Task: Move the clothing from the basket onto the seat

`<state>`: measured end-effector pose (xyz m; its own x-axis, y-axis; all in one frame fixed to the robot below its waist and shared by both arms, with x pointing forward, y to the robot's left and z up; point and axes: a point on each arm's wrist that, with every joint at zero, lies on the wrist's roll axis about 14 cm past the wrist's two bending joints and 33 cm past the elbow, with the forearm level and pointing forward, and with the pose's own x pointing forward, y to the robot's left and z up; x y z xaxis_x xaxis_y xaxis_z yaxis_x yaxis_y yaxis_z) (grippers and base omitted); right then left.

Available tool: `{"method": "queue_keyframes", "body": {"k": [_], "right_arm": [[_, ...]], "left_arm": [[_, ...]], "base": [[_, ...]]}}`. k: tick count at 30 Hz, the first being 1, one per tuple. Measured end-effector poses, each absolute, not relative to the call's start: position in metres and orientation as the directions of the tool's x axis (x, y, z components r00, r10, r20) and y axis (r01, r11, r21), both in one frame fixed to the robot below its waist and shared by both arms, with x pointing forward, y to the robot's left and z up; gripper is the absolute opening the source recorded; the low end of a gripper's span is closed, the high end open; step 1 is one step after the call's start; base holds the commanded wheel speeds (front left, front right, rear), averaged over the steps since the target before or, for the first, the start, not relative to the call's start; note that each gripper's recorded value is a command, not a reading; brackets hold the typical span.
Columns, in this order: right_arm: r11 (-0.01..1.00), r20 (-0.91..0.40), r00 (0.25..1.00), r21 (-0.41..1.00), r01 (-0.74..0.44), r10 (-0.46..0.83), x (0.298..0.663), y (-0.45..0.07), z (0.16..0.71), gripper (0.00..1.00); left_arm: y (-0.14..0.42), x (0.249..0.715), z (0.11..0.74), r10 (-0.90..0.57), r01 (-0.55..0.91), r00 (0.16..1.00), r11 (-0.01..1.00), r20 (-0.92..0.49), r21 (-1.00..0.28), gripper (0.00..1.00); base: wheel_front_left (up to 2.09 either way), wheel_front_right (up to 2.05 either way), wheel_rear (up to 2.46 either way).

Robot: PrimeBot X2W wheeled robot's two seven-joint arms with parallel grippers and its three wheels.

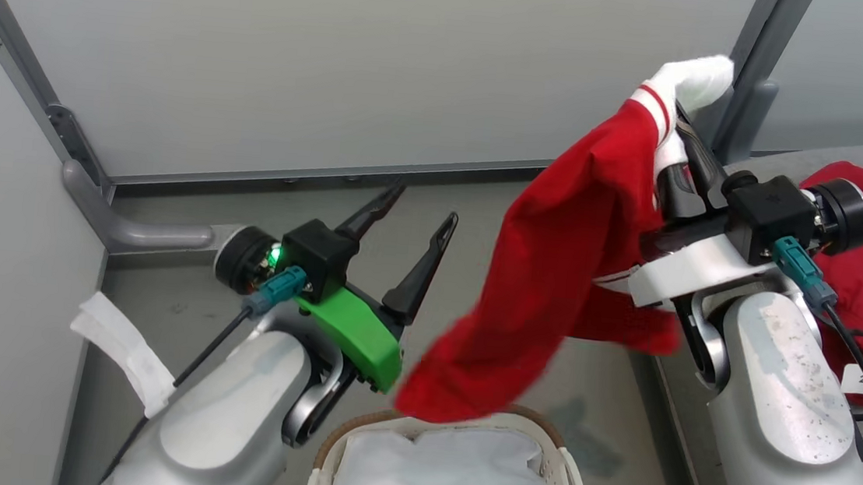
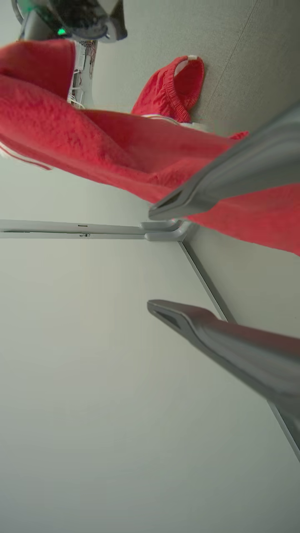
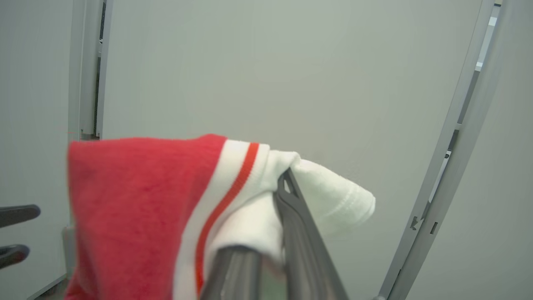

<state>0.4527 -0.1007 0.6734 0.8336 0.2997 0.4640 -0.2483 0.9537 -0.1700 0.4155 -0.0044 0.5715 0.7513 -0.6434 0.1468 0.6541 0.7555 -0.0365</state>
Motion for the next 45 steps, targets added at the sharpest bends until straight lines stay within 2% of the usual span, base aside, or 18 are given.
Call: {"method": "queue_keyframes", "body": {"k": [9, 17, 26, 36, 45], "right_arm": [[0.97, 0.457, 0.857, -0.155, -0.187, 0.238, 0.455, -0.124, 0.668, 0.0], [0.979, 0.447, 0.873, -0.144, -0.145, 0.195, 0.454, -0.142, 0.663, 0.0], [0.987, 0.436, 0.891, -0.145, -0.071, 0.128, 0.449, -0.171, 0.659, 0.0], [0.98, 0.433, 0.901, -0.164, 0.116, -0.034, 0.424, -0.24, 0.658, 0.0], [0.933, 0.4, 0.888, -0.171, 0.315, -0.227, 0.383, -0.313, 0.647, 0.0]], "left_arm": [[-0.013, 0.398, 0.547, -0.62, 0.634, 0.774, 0.753, 0.132, -0.176, 1.0], [-0.017, 0.388, 0.532, -0.622, 0.632, 0.774, 0.747, 0.116, -0.207, 1.0], [-0.038, 0.38, 0.527, -0.666, 0.674, 0.737, 0.71, 0.118, -0.203, 1.0], [-0.08, 0.379, 0.519, -0.749, 0.753, 0.653, 0.628, 0.109, -0.198, 1.0], [-0.136, 0.359, 0.501, -0.859, 0.849, 0.506, 0.481, 0.077, -0.218, 1.0]], "base": [[0.0, 0.0, 0.0], [0.0, 0.0, 0.0], [0.0, 0.0, 0.0], [0.0, 0.0, 0.0], [0.0, 0.0, 0.0]]}}
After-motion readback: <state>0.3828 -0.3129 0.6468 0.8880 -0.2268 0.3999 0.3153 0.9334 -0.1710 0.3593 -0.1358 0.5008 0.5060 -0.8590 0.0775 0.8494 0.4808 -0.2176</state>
